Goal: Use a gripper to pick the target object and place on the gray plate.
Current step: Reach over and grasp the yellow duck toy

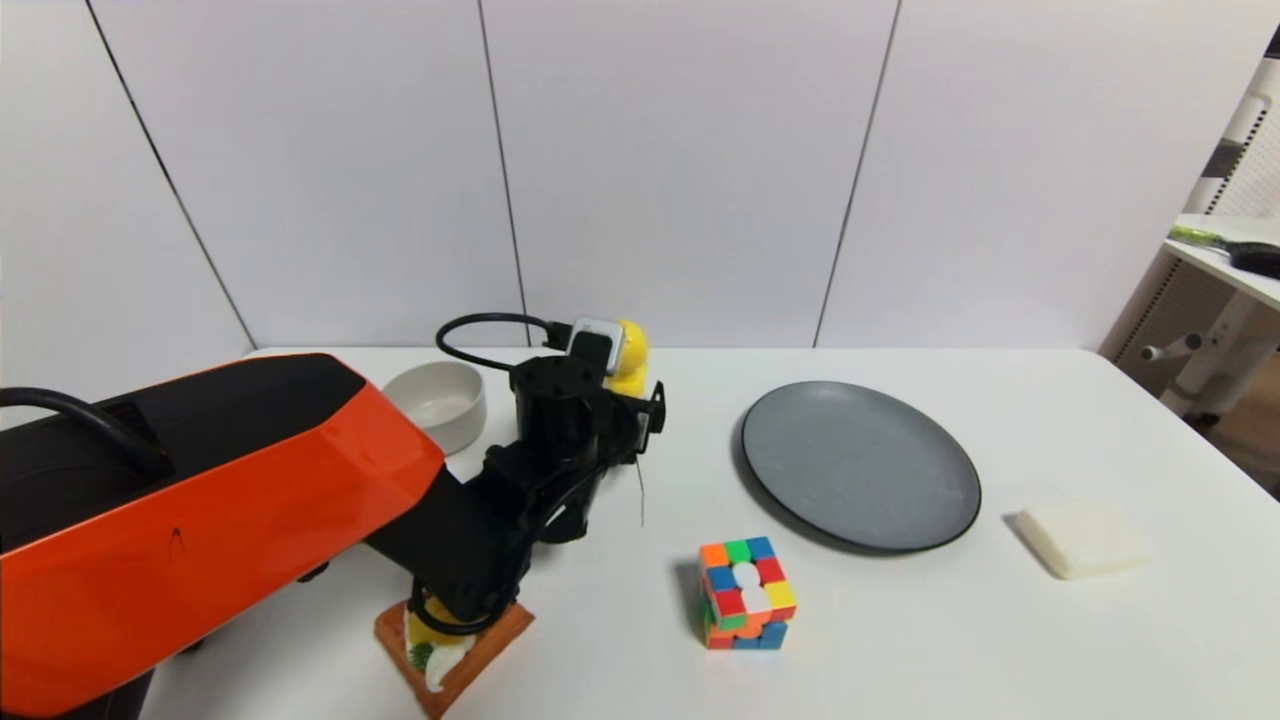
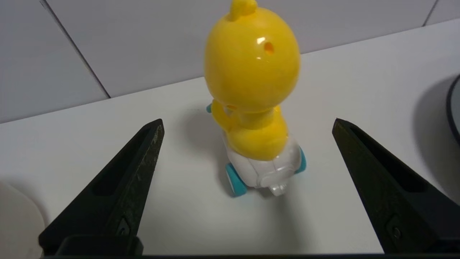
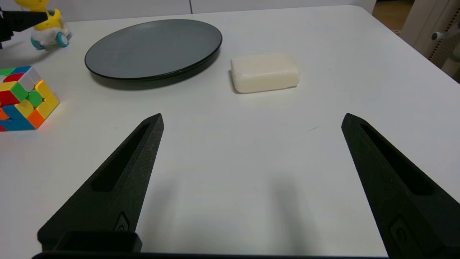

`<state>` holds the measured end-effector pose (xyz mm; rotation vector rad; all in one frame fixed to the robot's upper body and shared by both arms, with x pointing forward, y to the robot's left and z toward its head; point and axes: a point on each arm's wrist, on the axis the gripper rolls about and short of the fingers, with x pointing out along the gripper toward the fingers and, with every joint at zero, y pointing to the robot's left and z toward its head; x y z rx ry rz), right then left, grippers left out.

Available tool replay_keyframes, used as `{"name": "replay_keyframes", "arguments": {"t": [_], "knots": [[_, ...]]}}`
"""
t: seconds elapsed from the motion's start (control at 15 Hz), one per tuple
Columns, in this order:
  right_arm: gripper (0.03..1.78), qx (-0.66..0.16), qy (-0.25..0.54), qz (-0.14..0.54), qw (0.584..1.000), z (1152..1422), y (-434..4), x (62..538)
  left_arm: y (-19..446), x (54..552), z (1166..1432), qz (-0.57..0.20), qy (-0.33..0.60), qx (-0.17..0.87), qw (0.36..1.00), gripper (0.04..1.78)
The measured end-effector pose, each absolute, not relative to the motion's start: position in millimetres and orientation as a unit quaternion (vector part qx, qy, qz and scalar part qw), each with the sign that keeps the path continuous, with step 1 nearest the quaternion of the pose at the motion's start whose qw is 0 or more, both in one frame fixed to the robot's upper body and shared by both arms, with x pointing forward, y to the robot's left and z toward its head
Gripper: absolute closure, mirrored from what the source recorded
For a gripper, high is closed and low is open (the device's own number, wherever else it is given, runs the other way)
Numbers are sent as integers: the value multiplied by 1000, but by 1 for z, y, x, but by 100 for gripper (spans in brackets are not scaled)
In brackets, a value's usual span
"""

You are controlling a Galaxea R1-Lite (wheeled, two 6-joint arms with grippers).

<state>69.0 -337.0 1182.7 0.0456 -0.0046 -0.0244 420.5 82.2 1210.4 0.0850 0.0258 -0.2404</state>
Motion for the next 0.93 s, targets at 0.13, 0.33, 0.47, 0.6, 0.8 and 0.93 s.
{"name": "replay_keyframes", "arguments": {"t": [0.13, 0.33, 0.47, 0.6, 0.8, 0.93], "knots": [[10, 23, -2, -12, 1000, 1183, -337, 69, 79, 428, 1213, -118, 2, 37, 992, 13], [10, 23, -2, -12, 1000, 1183, -337, 69, 75, 437, 1214, -114, -9, 40, 993, 13], [10, 23, -2, -12, 1000, 1183, -337, 69, 72, 440, 1211, -115, -10, 40, 993, 13], [10, 23, -2, -12, 1000, 1183, -337, 69, 71, 442, 1208, -114, -8, 40, 993, 13], [10, 23, -2, -12, 1000, 1183, -337, 69, 70, 446, 1204, -112, -8, 40, 993, 13], [10, 23, -2, -12, 1000, 1183, -337, 69, 71, 449, 1203, -110, -10, 40, 993, 13]]}}
